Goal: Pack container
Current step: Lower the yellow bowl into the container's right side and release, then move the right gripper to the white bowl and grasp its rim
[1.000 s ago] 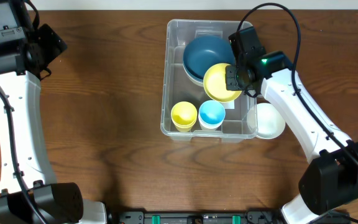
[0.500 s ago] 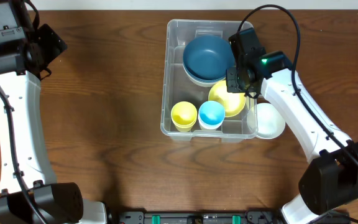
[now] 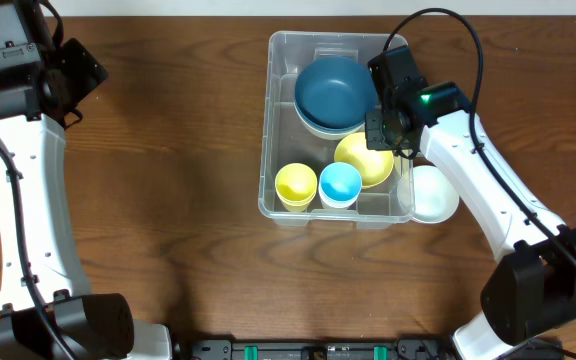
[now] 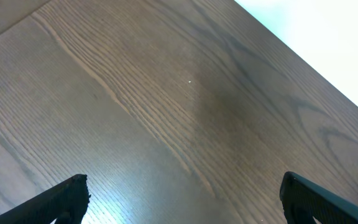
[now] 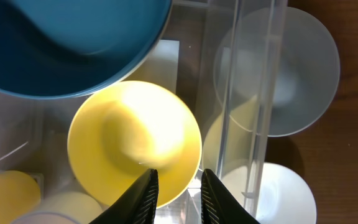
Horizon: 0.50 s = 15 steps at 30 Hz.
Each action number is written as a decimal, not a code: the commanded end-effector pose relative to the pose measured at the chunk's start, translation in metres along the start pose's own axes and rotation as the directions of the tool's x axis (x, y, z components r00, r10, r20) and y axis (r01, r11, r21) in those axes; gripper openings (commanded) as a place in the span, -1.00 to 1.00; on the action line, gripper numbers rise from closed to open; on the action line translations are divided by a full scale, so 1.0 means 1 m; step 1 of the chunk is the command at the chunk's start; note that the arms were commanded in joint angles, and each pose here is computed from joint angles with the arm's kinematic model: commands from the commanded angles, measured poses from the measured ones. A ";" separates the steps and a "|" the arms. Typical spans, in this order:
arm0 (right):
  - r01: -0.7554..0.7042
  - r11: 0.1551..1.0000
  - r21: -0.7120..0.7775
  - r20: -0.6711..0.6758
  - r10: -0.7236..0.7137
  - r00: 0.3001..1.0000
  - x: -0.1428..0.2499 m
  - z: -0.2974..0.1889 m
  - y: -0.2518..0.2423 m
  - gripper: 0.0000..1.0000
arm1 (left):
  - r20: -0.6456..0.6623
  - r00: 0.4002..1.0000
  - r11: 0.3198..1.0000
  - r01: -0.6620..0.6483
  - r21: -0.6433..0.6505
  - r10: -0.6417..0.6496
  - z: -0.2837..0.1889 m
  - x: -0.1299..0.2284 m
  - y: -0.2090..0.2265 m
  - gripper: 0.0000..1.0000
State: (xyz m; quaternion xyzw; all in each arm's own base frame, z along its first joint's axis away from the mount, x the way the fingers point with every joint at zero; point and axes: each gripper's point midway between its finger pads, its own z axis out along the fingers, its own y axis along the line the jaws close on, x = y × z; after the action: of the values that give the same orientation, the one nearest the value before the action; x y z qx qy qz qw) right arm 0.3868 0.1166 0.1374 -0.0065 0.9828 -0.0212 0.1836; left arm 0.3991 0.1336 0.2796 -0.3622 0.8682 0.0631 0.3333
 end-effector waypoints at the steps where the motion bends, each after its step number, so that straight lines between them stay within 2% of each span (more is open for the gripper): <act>1: -0.063 0.998 0.008 0.072 0.062 0.995 -0.014 -0.026 -0.014 -0.48 | 0.013 1.000 1.000 -0.009 -0.009 0.009 -0.003 -0.003 0.003 0.96; 5: -0.130 0.991 0.019 0.085 0.127 0.988 -0.010 -0.049 -0.039 -0.45 | 0.013 1.000 1.000 -0.009 -0.009 0.009 -0.003 -0.003 0.003 0.96; 9: -0.199 0.978 0.060 0.043 0.197 0.979 0.006 -0.061 -0.071 -0.37 | 0.013 1.000 1.000 -0.009 -0.009 0.009 -0.003 -0.003 0.003 0.96; 11: -0.227 0.971 0.078 0.007 0.227 0.974 0.014 -0.061 -0.083 -0.23 | 0.013 1.000 1.000 -0.009 -0.009 0.009 -0.003 -0.003 0.003 0.96; 13: -0.255 0.963 0.085 -0.031 0.258 0.966 0.023 -0.057 -0.094 0.01 | 0.013 1.000 1.000 -0.009 -0.009 0.009 -0.003 -0.003 0.003 0.96; 15: -0.277 0.956 0.096 -0.061 0.284 0.957 0.031 -0.051 -0.103 0.05 | 0.013 1.000 1.000 -0.009 -0.009 0.009 -0.003 -0.003 0.003 0.96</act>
State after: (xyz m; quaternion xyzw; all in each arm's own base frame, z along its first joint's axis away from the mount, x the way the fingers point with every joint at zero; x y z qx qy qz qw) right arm 0.3443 0.0259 0.1857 0.1196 0.9783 -0.0409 0.1642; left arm 0.3991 0.1336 0.2796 -0.3624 0.8681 0.0630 0.3333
